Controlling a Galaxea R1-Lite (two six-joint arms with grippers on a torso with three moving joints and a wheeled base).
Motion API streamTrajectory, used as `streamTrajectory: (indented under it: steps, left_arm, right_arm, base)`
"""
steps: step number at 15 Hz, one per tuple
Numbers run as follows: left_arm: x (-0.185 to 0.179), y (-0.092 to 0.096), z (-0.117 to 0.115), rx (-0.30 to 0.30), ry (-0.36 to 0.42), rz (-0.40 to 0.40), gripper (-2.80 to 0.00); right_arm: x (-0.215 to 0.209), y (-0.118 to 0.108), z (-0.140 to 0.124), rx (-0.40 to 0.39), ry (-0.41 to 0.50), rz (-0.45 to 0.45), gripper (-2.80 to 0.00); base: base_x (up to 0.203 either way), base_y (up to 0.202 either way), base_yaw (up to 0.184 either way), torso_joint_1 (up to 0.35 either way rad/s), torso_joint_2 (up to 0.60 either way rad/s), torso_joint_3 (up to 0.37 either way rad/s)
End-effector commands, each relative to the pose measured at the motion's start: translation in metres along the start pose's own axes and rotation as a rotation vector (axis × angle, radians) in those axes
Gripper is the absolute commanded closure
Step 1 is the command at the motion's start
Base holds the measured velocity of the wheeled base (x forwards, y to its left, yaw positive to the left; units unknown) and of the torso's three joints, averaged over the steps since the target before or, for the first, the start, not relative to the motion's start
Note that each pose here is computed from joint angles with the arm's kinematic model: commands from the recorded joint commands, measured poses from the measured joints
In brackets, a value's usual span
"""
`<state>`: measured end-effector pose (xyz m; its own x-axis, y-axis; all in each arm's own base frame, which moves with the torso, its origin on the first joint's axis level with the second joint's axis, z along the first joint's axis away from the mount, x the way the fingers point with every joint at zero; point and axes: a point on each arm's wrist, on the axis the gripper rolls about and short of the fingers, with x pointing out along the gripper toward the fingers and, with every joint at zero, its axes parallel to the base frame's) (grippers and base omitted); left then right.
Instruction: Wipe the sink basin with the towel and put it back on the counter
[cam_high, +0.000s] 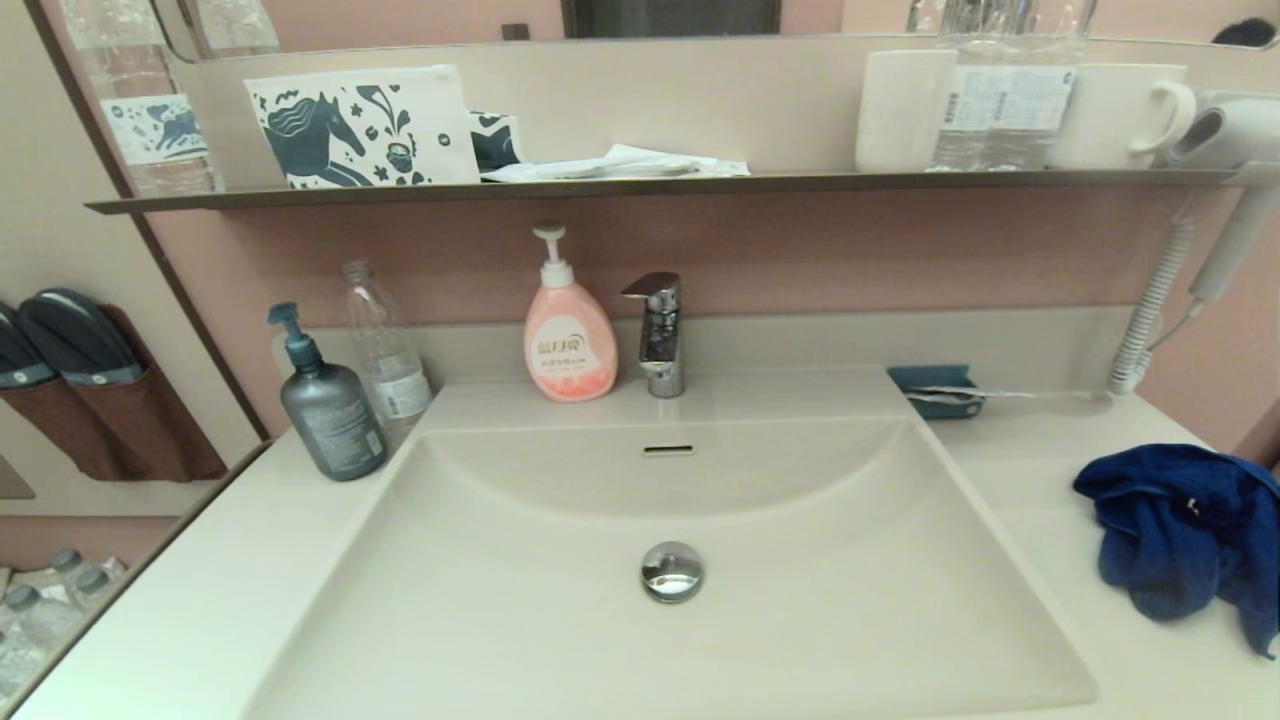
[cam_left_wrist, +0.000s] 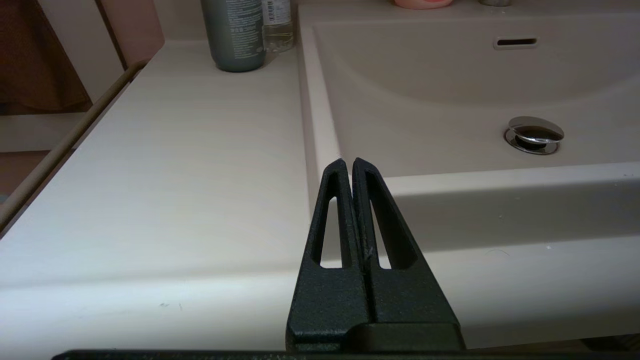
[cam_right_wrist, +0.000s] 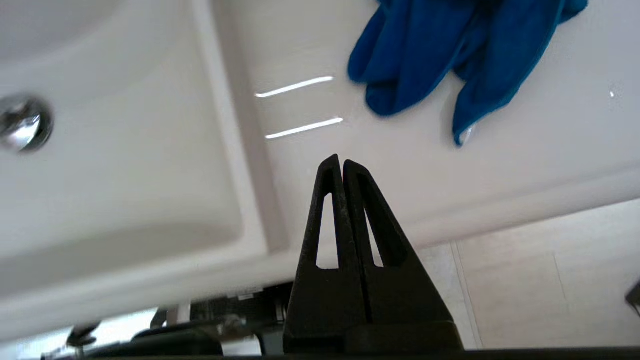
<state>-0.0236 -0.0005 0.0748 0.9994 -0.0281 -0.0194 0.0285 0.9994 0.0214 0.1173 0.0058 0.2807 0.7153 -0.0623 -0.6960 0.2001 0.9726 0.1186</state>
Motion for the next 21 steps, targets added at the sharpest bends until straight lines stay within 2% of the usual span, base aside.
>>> streamTrajectory:
  steps: [1,4,7,8,10,12,14,16,21]
  left_arm:
    - [0.0,0.0,0.0,0.001,0.002,0.0,0.0]
    - [0.0,0.0,0.0,0.0,0.002,0.0,0.0]
    - [0.0,0.0,0.0,0.0,0.001,0.0,0.0]
    - [0.0,0.0,0.0,0.001,0.001,0.0,0.0]
    - [0.0,0.0,0.0,0.0,0.002,0.0,0.0]
    - [0.0,0.0,0.0,0.0,0.001,0.0,0.0]
    - [0.0,0.0,0.0,0.0,0.002,0.0,0.0]
    - [0.0,0.0,0.0,0.0,0.002,0.0,0.0]
    - [0.0,0.0,0.0,0.0,0.002,0.0,0.0]
  right_arm:
    - [-0.049,-0.017,-0.043,0.002,-0.155,0.055,0.0]
    - [-0.078,-0.039,-0.093,0.036,-0.309,0.003,0.0]
    - [-0.087,-0.051,-0.139,0.094,-0.407,-0.082,0.0]
    - [-0.09,-0.054,-0.154,0.092,-0.448,-0.1,0.0]
    - [-0.092,-0.058,-0.181,0.027,-0.513,-0.116,0.0]
    - [-0.092,-0.06,-0.198,-0.007,-0.556,-0.065,0.0]
    - [-0.086,-0.064,-0.219,-0.047,-0.603,0.032,0.0]
    - [-0.065,-0.065,-0.234,-0.106,-0.642,0.075,0.0]
    - [-0.001,-0.059,-0.227,-0.098,-0.724,0.128,0.0]
  base:
    - [0.0,0.0,0.0,0.0,0.0,0.0]
    - [0.0,0.0,0.0,0.0,0.0,0.0]
    - [0.0,0.0,0.0,0.0,0.0,0.0]
    - [0.0,0.0,0.0,0.0,0.0,0.0]
    - [0.0,0.0,0.0,0.0,0.0,0.0]
    - [0.0,0.0,0.0,0.0,0.0,0.0]
    - [0.0,0.0,0.0,0.0,0.0,0.0]
    - [0.0,0.0,0.0,0.0,0.0,0.0]
    - [0.0,0.0,0.0,0.0,0.0,0.0]
